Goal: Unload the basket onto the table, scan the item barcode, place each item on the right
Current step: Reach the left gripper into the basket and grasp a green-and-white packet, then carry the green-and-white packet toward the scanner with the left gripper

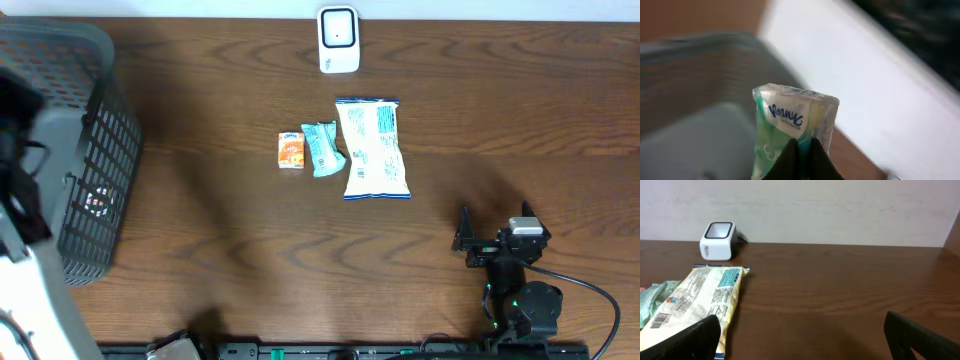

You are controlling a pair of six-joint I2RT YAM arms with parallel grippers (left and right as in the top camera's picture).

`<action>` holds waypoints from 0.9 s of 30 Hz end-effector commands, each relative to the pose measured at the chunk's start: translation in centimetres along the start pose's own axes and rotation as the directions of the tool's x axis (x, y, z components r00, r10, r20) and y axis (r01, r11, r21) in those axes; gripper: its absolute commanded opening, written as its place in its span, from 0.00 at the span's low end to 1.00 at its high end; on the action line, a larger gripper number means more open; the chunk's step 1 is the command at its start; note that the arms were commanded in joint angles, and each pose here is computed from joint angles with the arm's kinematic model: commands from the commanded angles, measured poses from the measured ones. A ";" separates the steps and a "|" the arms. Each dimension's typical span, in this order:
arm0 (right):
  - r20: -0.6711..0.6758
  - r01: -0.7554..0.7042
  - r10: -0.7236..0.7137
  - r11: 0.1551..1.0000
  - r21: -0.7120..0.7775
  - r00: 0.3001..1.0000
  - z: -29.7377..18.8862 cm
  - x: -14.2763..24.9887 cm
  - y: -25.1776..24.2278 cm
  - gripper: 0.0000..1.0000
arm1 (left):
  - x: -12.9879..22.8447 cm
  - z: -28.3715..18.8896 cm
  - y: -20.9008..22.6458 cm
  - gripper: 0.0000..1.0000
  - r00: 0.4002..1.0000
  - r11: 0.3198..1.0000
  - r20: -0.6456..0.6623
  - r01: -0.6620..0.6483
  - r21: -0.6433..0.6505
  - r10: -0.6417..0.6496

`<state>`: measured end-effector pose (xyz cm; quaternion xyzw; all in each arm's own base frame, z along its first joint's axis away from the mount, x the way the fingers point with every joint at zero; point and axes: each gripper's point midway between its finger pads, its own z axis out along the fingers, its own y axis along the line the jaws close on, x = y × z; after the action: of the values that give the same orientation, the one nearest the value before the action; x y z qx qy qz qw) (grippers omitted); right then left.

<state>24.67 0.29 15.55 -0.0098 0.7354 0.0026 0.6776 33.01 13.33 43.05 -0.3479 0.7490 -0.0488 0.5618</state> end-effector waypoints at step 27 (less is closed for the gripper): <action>-0.005 -0.010 0.010 1.000 0.000 1.000 0.0 0.2 0.1 0.99 | 39.4 15.0 -7.4 0.07 0.483 0.853 -0.757 -0.489 0.184 0.440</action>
<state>24.67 0.29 15.55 -0.0098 0.7354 0.0026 0.6776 44.96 -10.06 11.94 -0.1076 0.9748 -0.0468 0.1900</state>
